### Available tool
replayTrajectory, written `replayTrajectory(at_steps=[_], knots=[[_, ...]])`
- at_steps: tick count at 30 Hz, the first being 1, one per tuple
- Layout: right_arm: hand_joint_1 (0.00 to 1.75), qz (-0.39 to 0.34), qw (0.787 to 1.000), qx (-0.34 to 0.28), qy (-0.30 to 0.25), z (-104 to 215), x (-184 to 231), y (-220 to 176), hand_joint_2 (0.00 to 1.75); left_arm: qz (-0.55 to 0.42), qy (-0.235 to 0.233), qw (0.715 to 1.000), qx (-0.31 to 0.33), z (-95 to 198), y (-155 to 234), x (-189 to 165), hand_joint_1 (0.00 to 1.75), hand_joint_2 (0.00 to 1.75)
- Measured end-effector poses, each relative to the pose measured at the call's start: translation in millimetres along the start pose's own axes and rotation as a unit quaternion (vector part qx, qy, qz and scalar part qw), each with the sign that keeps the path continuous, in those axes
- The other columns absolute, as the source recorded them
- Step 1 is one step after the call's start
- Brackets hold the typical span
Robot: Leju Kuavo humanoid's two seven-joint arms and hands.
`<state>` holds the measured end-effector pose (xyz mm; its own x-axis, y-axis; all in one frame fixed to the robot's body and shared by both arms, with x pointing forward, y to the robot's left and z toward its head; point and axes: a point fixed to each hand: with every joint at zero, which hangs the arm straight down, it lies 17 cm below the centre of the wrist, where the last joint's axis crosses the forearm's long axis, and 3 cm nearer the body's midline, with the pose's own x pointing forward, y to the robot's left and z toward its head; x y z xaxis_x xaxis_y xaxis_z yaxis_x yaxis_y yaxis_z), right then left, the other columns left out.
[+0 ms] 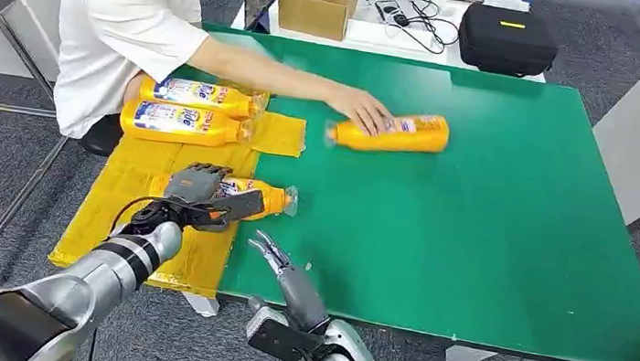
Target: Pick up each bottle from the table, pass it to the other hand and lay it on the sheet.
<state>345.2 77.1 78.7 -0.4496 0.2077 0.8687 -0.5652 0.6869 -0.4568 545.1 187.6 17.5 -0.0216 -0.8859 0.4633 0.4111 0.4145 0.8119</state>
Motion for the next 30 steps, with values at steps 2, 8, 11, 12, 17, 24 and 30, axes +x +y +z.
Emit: replayTrajectory(at_steps=[2, 8, 11, 12, 17, 24, 30], knots=[[0.0, 0.0, 1.0, 0.001, 0.002, 0.9, -1.5, 0.9, 0.0, 0.046, -0.049, 0.997, -0.033, 3.6, -9.6, 20.7, 0.0, 0.0], [0.0, 0.001, 1.0, 0.001, 0.002, 4.9, -6.7, 3.3, 0.0, 0.203, -0.188, 0.957, -0.09, 40.0, -24.5, 71.3, 0.0, 0.0], [0.0, 0.001, 1.0, 0.003, 0.004, 6.0, -8.7, 4.1, 0.0, 0.246, -0.214, 0.943, -0.065, 52.1, -19.2, 80.1, 0.0, 0.0], [0.0, 0.002, 1.0, 0.003, 0.004, 5.7, -8.8, 3.8, 0.0, 0.266, -0.224, 0.937, -0.041, 56.3, -11.2, 83.8, 0.0, 0.0], [0.0, 0.004, 1.0, 0.006, 0.012, 8.6, -13.9, 4.4, 0.0, 0.348, -0.264, 0.899, 0.032, 78.0, 22.7, 101.0, 0.0, 1.75], [0.0, 0.018, 1.0, 0.008, 0.018, 13.2, -20.4, 4.1, 0.0, 0.381, -0.317, 0.857, 0.143, 112.1, 83.9, 110.5, 0.0, 1.75], [0.0, 0.12, 0.991, 0.008, 0.064, 30.6, -53.5, -13.6, 1.75, 0.445, -0.339, 0.805, 0.199, 149.7, 113.0, 107.4, 0.0, 1.75]])
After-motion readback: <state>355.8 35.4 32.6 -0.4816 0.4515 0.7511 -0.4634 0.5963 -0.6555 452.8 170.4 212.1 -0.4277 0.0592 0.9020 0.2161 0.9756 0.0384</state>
